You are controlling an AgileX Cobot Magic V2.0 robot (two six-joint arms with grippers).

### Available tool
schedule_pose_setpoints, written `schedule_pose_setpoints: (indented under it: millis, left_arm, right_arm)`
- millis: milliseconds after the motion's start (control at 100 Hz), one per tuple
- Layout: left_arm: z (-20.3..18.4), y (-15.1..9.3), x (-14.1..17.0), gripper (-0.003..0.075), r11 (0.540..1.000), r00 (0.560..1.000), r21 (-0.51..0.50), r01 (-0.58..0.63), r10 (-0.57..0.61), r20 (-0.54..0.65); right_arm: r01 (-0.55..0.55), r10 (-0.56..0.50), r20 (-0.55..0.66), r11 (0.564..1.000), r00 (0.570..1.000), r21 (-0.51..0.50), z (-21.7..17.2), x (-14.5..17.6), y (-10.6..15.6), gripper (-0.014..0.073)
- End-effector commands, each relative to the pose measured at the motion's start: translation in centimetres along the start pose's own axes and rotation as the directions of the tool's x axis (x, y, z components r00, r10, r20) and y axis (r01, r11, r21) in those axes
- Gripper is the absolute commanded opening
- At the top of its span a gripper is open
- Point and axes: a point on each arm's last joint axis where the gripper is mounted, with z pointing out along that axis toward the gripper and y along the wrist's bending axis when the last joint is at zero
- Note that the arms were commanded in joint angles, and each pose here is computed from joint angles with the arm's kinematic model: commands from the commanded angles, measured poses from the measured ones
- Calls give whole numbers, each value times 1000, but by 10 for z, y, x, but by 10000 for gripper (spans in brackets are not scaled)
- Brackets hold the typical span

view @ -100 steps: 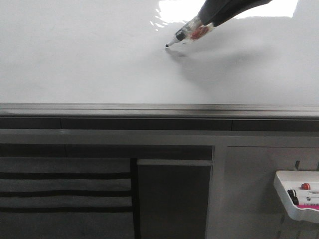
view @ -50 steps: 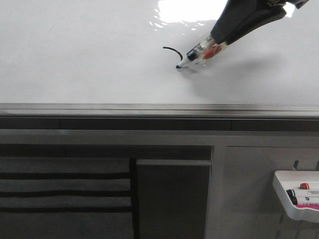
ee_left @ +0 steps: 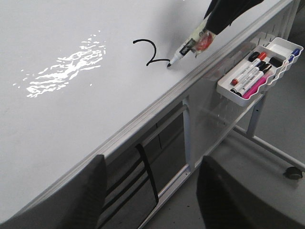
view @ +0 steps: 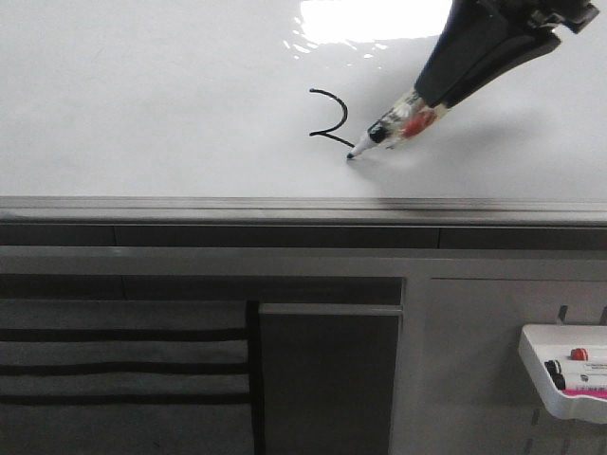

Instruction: Write number 3 on whiteboard

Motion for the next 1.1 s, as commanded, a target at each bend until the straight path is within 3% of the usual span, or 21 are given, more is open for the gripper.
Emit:
schedule_pose_setpoints:
  millis: [0,140,240,320,530,780,920,1090]
  left_arm:
    - [-4,4,-12,386,999,997,-33,33,-31,71]
    - [-4,4,-12,386,999,997,-33,33,-31,71]
    - [-4,4,-12,386,999,997,-33,33,-31,71]
    - [-4,4,-11,386,999,997,-32,34,-32,70]
    - [-4,4,-11,386,999,997,-32,34,-32,70]
    - [-4,4,-11,386,999,997,-32,34,-32,70]
    - [-4,4,-11,386,999,997,-32,34,-32,70]
    - [-4,3,-12,386,998,995,-22,55,-53,82]
  right_arm:
    - [26,-26,116,1000,993,3,-3,-20,13,0]
    - [55,-63,195,997,979,46,15,-34,23,0]
    - [95,-87,161,995,983,-40,-1,-37,36,0]
    - [158,-137,217,984,966,-82,-24,-35,50,0]
    - [188,-161,332,981,930,-52,-61,-2,70,0]
    - [290,-257,317,955,913,-62,-78,38,87,0]
    - [389,-343,281,912,896,-127,-82,52,97,0]
    - [577,-525,272,798,806,-171,-83,59,103,0]
